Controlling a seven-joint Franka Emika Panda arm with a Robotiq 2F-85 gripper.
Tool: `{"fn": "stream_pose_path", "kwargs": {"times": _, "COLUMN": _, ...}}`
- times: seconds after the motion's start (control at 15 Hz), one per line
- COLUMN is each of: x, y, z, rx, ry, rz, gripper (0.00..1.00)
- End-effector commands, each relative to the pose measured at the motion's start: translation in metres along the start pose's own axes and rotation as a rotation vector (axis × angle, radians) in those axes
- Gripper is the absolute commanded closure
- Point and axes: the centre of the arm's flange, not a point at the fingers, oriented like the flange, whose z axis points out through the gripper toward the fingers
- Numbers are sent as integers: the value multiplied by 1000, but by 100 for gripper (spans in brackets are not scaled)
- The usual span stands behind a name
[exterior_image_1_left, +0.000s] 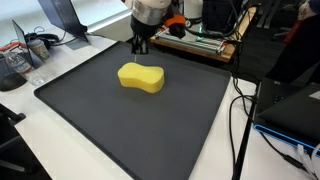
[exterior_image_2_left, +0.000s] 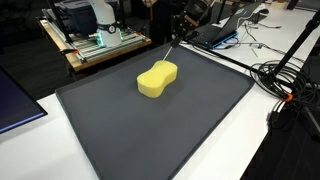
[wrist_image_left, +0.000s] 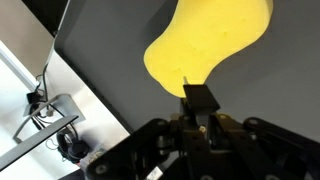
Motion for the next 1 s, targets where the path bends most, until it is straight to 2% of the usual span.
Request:
{"fn": "stream_pose_path", "kwargs": {"times": 0.0, "x": 12, "y": -44, "z": -5, "rx": -102, "ry": 1, "rz": 33, "gripper": 97}}
{"fn": "stream_pose_path", "kwargs": {"times": 0.13, "x": 16, "y": -58, "z": -2, "rx": -131, "ry": -5, "rz": 30, "gripper": 97}}
{"fn": "stream_pose_path", "kwargs": {"times": 0.4, "x": 41, "y": -72, "z": 7, "rx": -161, "ry": -71, "rz": 10, "gripper": 97}}
{"fn": "stream_pose_path", "kwargs": {"times": 0.93, "x": 118, "y": -54, "z": 13, "rx": -55, "ry": -275, "rz": -116, "gripper": 97}}
